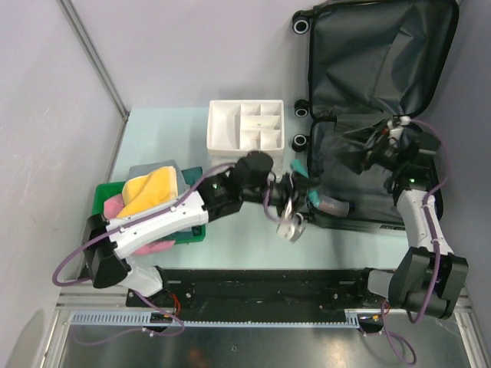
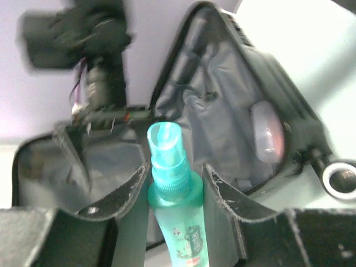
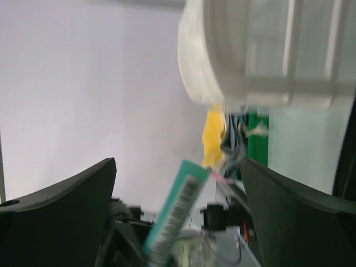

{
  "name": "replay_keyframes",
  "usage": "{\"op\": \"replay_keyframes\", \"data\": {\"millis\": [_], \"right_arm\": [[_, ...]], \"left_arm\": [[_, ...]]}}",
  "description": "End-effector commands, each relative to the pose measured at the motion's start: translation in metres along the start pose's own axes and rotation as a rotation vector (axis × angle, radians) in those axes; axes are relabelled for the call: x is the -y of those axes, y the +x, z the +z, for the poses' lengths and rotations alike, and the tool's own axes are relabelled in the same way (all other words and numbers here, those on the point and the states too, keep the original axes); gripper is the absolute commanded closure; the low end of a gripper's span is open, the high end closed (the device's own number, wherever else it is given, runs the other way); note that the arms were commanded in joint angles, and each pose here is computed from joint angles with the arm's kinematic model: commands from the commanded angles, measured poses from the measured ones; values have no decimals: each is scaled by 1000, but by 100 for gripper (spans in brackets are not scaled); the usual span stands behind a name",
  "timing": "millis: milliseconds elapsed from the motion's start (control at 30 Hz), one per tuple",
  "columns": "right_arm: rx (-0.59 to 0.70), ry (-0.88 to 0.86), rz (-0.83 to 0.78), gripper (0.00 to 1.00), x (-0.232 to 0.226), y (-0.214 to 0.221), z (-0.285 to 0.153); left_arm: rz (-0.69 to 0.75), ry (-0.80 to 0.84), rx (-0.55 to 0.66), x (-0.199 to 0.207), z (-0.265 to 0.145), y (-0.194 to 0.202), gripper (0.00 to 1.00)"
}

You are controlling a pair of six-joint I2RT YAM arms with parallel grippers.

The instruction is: Open, take out, and arrange the luggage

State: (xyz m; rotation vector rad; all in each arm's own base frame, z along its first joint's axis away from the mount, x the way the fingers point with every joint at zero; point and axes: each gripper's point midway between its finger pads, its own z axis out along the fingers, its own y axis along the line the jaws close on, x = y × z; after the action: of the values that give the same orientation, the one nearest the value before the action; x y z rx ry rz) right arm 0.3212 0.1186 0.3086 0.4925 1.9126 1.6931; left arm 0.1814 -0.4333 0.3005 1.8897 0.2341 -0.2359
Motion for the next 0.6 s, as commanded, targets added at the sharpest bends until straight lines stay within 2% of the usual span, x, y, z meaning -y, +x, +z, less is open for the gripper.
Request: {"op": "replay_keyframes", "data": {"millis": [0, 33, 67, 100, 133, 167, 200, 233, 300, 333, 367, 433, 467, 567], "right_arm": [[138, -99, -177, 1, -47, -48, -31], [181, -90, -192, 1, -46, -60, -40], [200, -86, -203, 1, -46, -65, -45], [215, -83, -239, 1, -48, -68, -49], [226, -76, -256, 1, -48, -70, -53], [247, -55, -250, 1, -43, -75, -58], [256, -41, -317, 0, -43, -75, -61], [264, -29, -335, 0, -41, -76, -63], [274, 12, -357, 0, -34, -76, -67], [282, 33, -470, 0, -37, -76, -69], [285, 73, -456, 0, -29, -75, -70], [290, 118, -576, 0, -29, -75, -73], [292, 148, -574, 0, -25, -74, -75], [312, 233, -707, 0, -21, -76, -81]], "left_arm": [[-484, -452, 31, -157, -68, 5, 100], [-588, -487, 16, -166, -66, 25, 100], [-634, -635, -5, -210, -102, 42, 100], [-790, -701, 27, -223, -110, 51, 100], [-875, -742, 11, -227, -106, 77, 100], [-894, -861, 19, -257, -139, 89, 100], [-1003, -940, 31, -264, -148, 103, 100], [-1052, -968, 17, -263, -144, 126, 100], [-1081, -1073, 16, -275, -169, 148, 100], [-1113, -1093, 9, -272, -167, 163, 100], [-1104, -1134, 10, -274, -177, 174, 100], [-1129, -1171, 15, -270, -182, 191, 100], [-1128, -1182, 14, -266, -185, 200, 100], [-1127, -1198, -28, -253, -184, 216, 100]]}}
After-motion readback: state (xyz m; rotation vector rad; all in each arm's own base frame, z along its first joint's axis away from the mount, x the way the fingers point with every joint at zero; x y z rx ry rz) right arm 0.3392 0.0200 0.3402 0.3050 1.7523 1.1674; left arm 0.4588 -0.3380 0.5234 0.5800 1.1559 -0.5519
